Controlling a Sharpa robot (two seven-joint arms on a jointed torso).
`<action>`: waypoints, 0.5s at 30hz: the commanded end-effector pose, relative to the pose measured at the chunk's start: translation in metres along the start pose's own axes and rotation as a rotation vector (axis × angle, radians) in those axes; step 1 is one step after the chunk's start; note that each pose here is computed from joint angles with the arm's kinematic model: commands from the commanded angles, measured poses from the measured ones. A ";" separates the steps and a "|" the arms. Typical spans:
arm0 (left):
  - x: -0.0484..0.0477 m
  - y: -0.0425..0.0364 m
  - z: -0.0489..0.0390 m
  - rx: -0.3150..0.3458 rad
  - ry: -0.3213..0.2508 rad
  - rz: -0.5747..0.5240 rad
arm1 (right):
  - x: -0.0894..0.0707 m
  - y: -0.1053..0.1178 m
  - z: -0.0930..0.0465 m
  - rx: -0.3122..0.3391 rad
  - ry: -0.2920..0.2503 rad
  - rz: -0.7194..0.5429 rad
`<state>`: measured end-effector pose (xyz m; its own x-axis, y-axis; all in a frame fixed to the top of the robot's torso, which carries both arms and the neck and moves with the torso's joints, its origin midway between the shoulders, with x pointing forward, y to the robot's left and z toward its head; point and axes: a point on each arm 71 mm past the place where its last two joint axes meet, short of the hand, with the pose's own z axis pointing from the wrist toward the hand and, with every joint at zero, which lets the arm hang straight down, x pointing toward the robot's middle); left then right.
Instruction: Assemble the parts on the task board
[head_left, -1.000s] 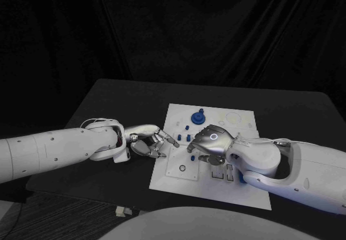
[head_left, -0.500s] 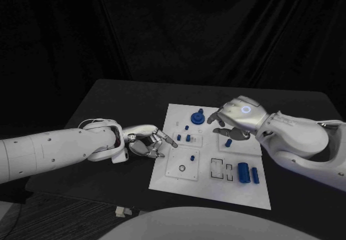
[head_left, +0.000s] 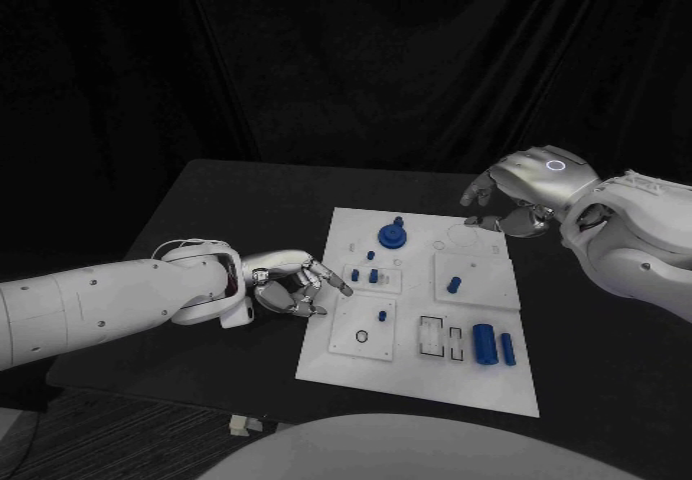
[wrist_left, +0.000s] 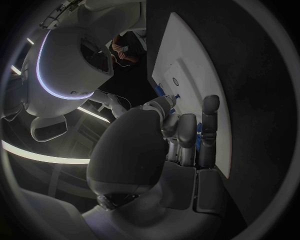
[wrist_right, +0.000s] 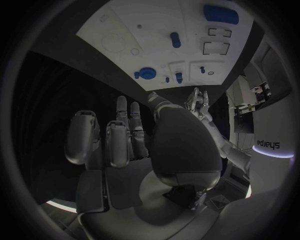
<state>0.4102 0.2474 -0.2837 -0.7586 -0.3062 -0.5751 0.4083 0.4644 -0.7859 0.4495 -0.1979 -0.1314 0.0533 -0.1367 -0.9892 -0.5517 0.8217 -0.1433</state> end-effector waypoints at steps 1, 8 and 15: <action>0.0007 -0.0024 0.0008 0.021 -0.005 -0.004 | 0.010 -0.010 0.000 0.077 0.126 0.013; 0.0010 -0.0033 0.0007 0.024 -0.006 -0.004 | 0.027 -0.011 -0.003 0.095 0.207 0.069; 0.0010 -0.0034 0.0001 0.024 -0.007 -0.003 | 0.050 -0.001 -0.008 0.071 0.270 0.111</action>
<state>0.4090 0.2471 -0.2830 -0.7586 -0.3068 -0.5748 0.4095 0.4617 -0.7869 0.4474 -0.2085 -0.1743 -0.1760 -0.1753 -0.9687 -0.4979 0.8647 -0.0660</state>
